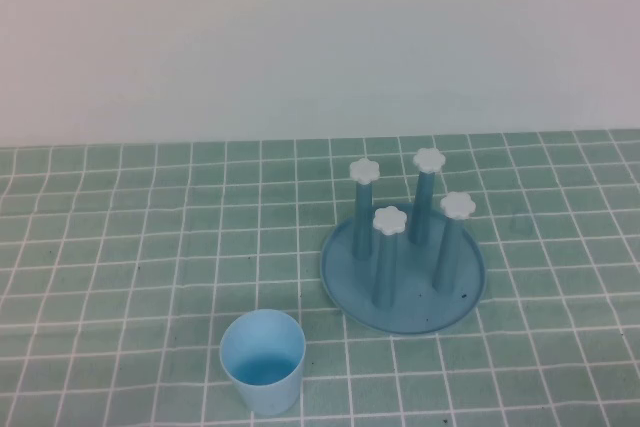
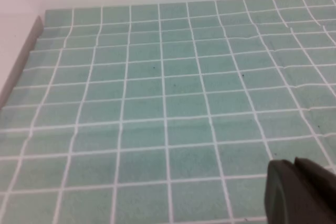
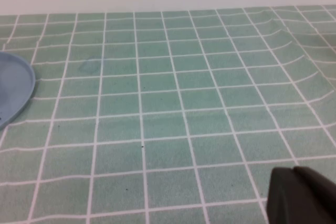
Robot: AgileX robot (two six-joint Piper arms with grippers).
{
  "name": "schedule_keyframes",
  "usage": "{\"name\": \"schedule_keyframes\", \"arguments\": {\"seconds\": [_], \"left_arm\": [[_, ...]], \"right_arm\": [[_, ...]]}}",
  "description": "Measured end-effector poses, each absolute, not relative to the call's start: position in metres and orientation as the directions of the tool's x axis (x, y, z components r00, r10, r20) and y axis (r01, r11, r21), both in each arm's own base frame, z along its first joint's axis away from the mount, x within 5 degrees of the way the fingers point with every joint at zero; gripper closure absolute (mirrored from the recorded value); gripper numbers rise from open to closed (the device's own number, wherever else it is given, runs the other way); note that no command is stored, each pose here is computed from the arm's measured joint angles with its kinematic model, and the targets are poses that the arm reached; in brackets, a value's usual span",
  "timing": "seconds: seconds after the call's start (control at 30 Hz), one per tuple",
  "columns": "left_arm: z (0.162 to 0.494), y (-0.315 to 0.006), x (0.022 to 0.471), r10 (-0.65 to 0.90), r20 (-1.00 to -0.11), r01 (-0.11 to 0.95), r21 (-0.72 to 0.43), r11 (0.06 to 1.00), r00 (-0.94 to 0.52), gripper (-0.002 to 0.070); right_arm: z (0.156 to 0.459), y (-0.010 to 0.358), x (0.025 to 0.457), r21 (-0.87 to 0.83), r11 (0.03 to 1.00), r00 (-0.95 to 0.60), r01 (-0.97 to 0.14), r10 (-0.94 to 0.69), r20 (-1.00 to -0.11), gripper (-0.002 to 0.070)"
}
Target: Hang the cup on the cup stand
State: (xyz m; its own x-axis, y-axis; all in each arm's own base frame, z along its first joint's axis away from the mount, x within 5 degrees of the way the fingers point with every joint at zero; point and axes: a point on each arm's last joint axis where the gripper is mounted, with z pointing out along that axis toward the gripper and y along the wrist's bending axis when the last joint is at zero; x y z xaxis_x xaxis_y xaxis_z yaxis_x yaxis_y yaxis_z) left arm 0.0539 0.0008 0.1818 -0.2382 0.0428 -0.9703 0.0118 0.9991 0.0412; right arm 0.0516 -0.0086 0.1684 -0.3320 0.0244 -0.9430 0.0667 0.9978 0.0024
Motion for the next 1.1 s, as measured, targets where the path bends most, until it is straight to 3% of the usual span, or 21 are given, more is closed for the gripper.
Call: {"name": "schedule_keyframes", "arguments": {"seconds": [0.2,0.27,0.3,0.4,0.5,0.57,0.83,0.93,1.03,1.1], "left_arm": [[0.183,0.001,0.054,0.043,-0.972,0.012,0.042,0.999,-0.229,0.068],[0.192,0.0,0.056,-0.035,-0.992,0.012,-0.036,0.999,-0.123,0.0675],[0.191,-0.001,0.056,-0.044,-0.989,0.012,-0.046,0.999,-0.138,0.0675],[0.2,-0.002,0.056,-0.22,-0.975,0.025,-0.221,0.975,-0.045,0.0675],[0.209,-0.002,0.056,-0.558,-0.83,0.061,-0.555,0.829,0.028,0.0675],[0.212,-0.001,0.056,-0.664,-0.746,0.08,-0.659,0.747,0.055,0.0675],[0.211,-0.002,0.056,-0.678,-0.734,0.077,-0.674,0.735,0.043,0.0674],[0.215,0.0,0.056,-0.709,-0.701,0.098,-0.702,0.705,0.082,0.0674],[0.221,0.003,0.055,-0.792,-0.595,0.143,-0.779,0.61,0.137,0.0675],[0.222,0.003,0.055,-0.785,-0.604,0.145,-0.771,0.62,0.139,0.0675]], "right_arm": [[0.168,-0.009,0.052,0.002,0.998,-0.332,0.067,0.024,-0.943,0.0678],[0.168,-0.009,0.052,0.002,0.998,-0.332,0.067,0.024,-0.943,0.0678],[0.168,-0.009,0.052,0.002,0.998,-0.332,0.067,0.024,-0.943,0.0678],[0.168,-0.009,0.052,0.002,0.998,-0.332,0.067,0.024,-0.943,0.0678],[0.168,-0.009,0.052,0.002,0.998,-0.332,0.067,0.024,-0.943,0.0678],[0.168,-0.009,0.052,0.002,0.998,-0.332,0.067,0.024,-0.943,0.0678],[0.169,-0.009,0.052,-0.009,0.998,-0.331,0.068,0.014,-0.944,0.0678],[0.171,-0.013,0.052,-0.125,0.989,-0.319,0.076,-0.094,-0.943,0.0678],[0.179,-0.011,0.054,-0.092,0.993,-0.227,0.068,-0.074,-0.971,0.0678],[0.188,-0.006,0.056,-0.004,1.0,-0.117,0.028,-0.001,-0.993,0.0678]]}}
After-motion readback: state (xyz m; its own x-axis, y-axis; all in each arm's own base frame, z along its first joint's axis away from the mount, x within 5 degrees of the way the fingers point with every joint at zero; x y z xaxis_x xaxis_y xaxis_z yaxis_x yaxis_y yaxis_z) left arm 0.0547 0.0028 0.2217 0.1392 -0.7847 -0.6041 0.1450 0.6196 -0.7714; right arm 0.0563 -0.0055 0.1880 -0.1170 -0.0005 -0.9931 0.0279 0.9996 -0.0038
